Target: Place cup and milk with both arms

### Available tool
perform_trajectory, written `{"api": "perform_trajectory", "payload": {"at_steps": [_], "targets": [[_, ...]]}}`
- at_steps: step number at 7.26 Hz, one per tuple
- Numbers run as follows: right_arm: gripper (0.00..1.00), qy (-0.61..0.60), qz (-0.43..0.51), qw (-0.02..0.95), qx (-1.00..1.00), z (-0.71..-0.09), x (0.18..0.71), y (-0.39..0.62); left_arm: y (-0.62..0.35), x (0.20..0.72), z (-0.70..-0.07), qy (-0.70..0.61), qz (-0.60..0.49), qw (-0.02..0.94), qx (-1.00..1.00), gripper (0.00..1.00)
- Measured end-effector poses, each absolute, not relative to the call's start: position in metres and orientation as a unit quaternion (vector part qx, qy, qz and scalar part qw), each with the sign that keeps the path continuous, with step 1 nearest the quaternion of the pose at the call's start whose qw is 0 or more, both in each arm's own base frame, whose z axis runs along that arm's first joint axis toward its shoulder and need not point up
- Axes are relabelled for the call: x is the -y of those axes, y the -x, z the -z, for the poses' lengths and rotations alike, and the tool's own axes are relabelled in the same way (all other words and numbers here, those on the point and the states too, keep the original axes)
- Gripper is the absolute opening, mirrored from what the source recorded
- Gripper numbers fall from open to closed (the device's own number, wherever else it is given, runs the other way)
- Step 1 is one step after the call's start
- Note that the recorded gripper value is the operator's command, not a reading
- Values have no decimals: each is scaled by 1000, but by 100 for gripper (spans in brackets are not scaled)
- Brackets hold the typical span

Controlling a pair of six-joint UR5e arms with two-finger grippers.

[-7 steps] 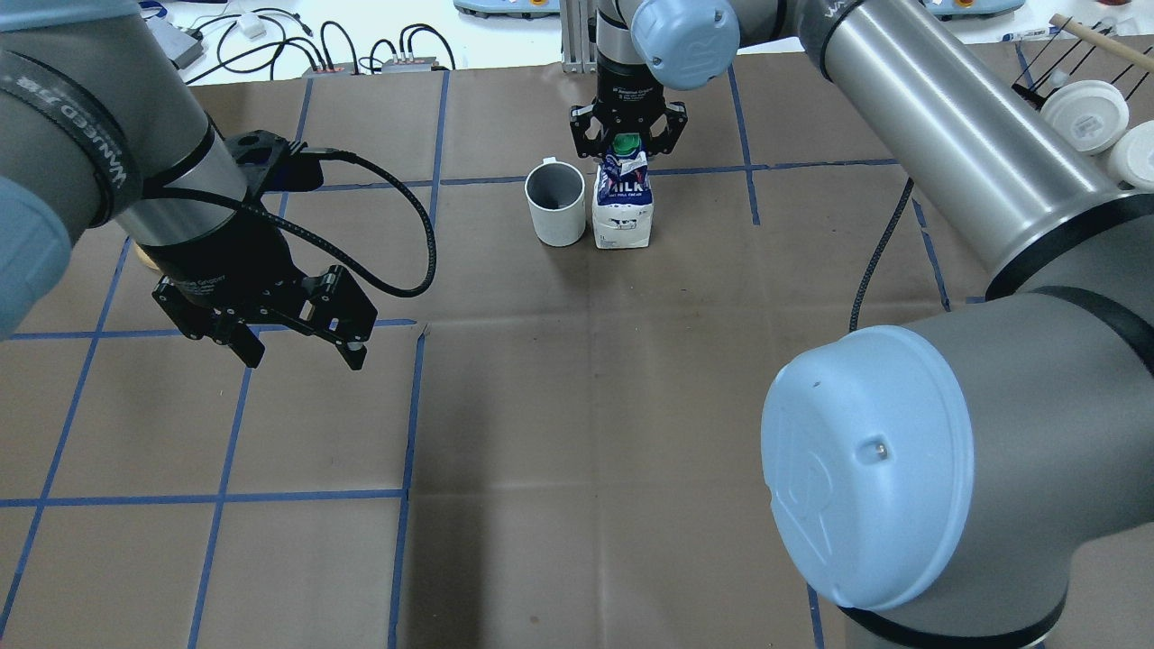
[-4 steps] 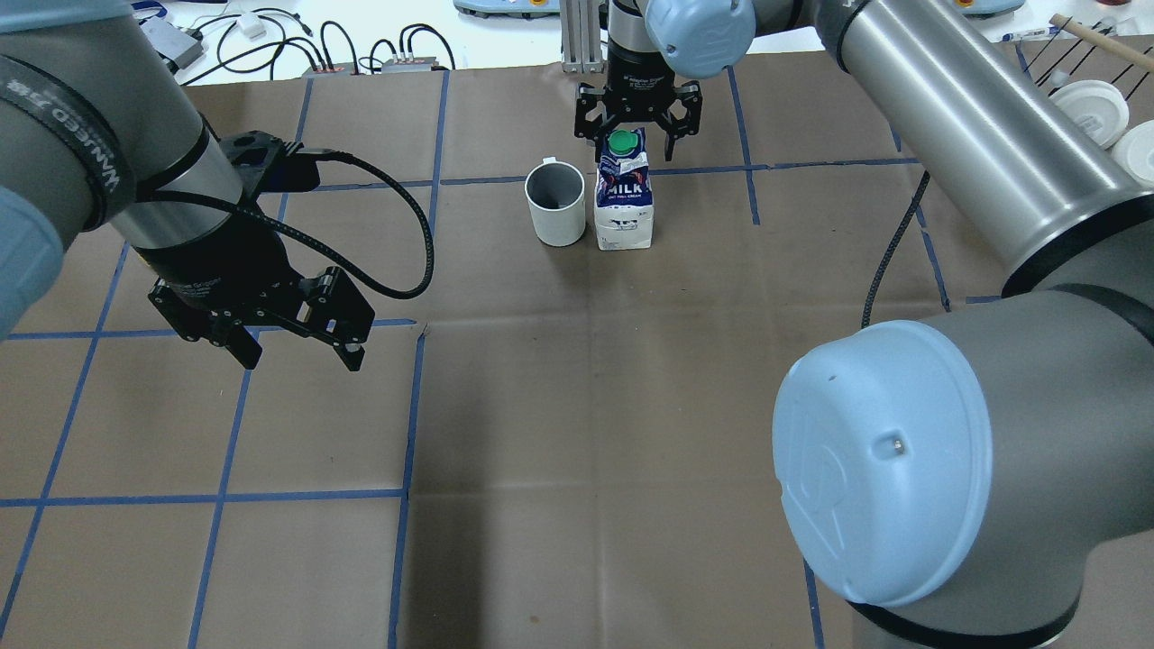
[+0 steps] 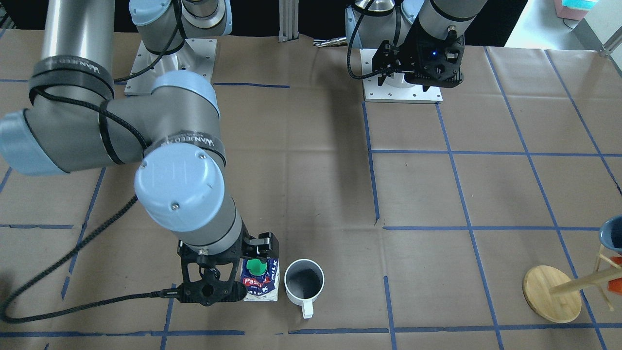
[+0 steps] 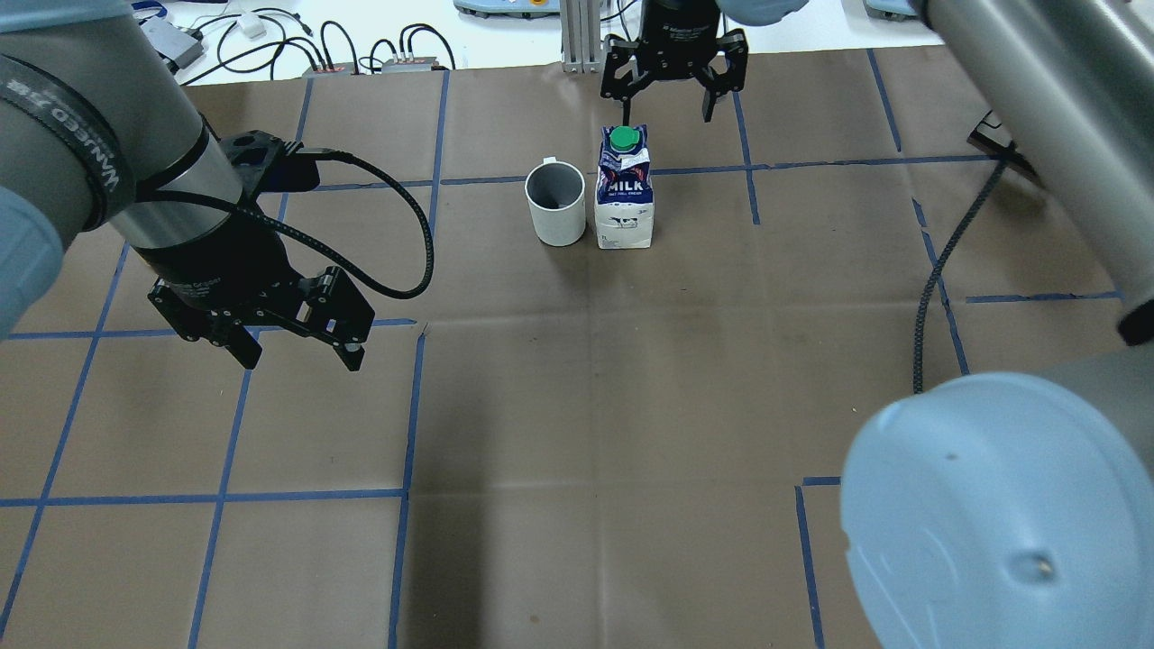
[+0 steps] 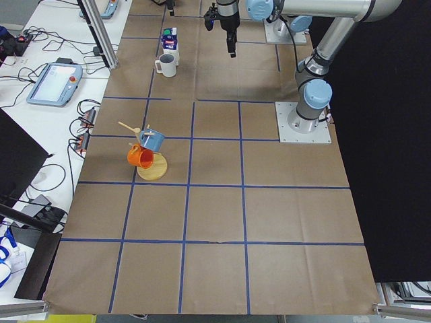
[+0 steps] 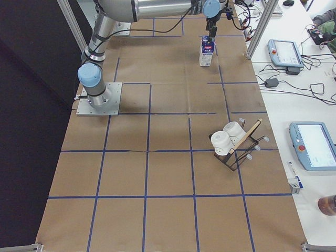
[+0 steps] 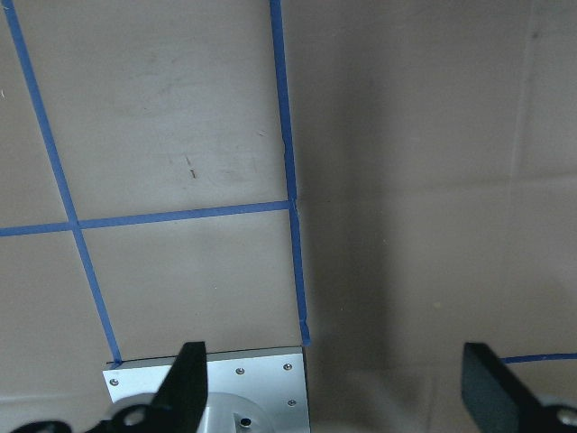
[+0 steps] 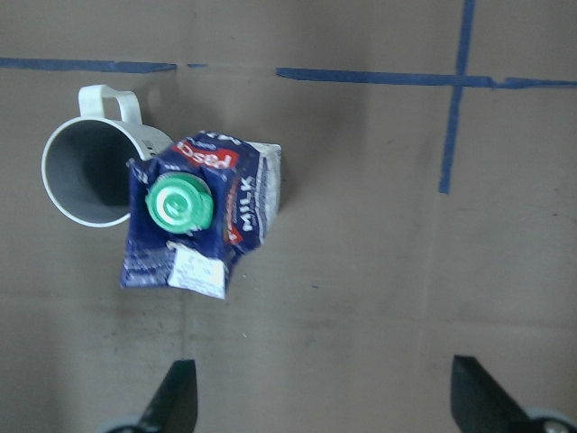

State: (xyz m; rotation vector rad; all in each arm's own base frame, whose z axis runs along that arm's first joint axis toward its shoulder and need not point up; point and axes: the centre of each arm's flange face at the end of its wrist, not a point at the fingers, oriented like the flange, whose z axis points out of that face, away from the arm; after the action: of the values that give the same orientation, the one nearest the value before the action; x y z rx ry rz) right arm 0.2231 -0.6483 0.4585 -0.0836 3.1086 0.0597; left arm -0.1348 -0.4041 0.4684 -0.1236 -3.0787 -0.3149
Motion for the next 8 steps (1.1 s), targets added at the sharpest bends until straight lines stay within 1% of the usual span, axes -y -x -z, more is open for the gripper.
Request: {"api": "perform_trajectory", "payload": {"at_steps": [2, 4, 5, 6, 8], "targets": [[100, 20, -23, -11, -999, -499, 580, -164, 135, 404, -469, 40, 102, 22, 994, 100], [100, 6, -29, -17, -999, -498, 503, -140, 135, 403, -469, 41, 101, 22, 994, 100], [100, -4, -24, -17, -1000, -488, 477, -136, 135, 403, -469, 41, 101, 22, 994, 100], [100, -10, -12, -17, -1000, -482, 465, -135, 135, 403, -470, 41, 101, 21, 994, 100], [100, -14, 0, -14, -1000, -479, 460, -136, 134, 398, -468, 41, 102, 21, 994, 100]]}}
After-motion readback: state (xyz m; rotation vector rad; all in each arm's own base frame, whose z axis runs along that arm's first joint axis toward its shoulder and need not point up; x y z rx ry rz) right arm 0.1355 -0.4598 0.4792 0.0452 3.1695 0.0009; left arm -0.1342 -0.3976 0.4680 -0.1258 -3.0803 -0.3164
